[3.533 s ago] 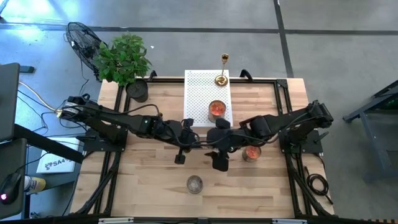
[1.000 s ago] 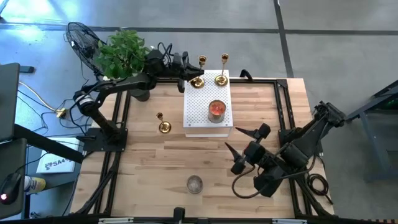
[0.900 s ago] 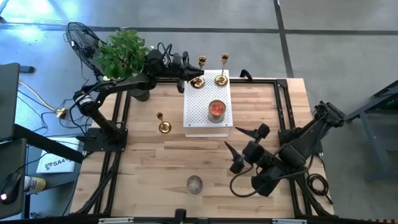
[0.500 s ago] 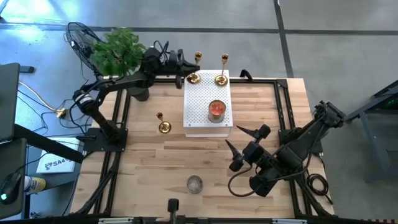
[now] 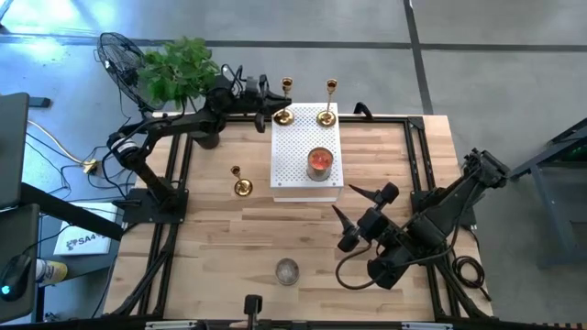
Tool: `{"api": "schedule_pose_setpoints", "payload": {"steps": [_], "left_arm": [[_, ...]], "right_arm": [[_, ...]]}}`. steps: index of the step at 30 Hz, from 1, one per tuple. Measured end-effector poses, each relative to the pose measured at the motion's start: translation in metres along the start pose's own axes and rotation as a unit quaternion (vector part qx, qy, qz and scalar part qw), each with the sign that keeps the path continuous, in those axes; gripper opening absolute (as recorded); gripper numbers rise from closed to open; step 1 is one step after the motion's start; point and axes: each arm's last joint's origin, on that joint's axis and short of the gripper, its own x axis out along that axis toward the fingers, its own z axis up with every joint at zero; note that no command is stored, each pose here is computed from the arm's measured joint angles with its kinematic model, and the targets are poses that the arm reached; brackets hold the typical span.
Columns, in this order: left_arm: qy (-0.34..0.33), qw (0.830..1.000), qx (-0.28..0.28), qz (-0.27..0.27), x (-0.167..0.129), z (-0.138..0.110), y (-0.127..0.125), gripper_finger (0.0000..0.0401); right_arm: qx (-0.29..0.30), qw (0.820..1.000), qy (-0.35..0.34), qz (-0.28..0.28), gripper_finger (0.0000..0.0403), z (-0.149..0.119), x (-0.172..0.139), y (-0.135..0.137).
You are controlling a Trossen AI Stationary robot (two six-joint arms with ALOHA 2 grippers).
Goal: Pick & Place candle stick holders
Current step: Put the bottom golden candle holder on the shelf
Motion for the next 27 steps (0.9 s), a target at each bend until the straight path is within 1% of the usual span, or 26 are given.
{"api": "schedule_pose_setpoints", "payload": {"steps": [7,10,15,27], "left_arm": [[-0.001,1.000,-0.004,-0.011,0.013,-0.007,-0.011,0.0010],[-0.004,1.000,0.008,-0.003,0.019,-0.008,-0.019,0.0010],[-0.018,1.000,0.021,-0.006,0.026,-0.007,-0.029,0.0010],[-0.022,1.000,0.017,-0.006,0.032,-0.007,-0.038,0.0010]], "right_arm": [[-0.003,1.000,0.006,0.001,0.0293,0.000,0.003,-0.001],[-0.003,1.000,0.011,0.003,0.0293,-0.001,0.004,-0.001],[-0.003,1.000,0.015,0.010,0.0293,-0.001,0.004,0.000],[-0.006,1.000,0.021,0.016,0.0293,-0.002,0.004,0.000]]}}
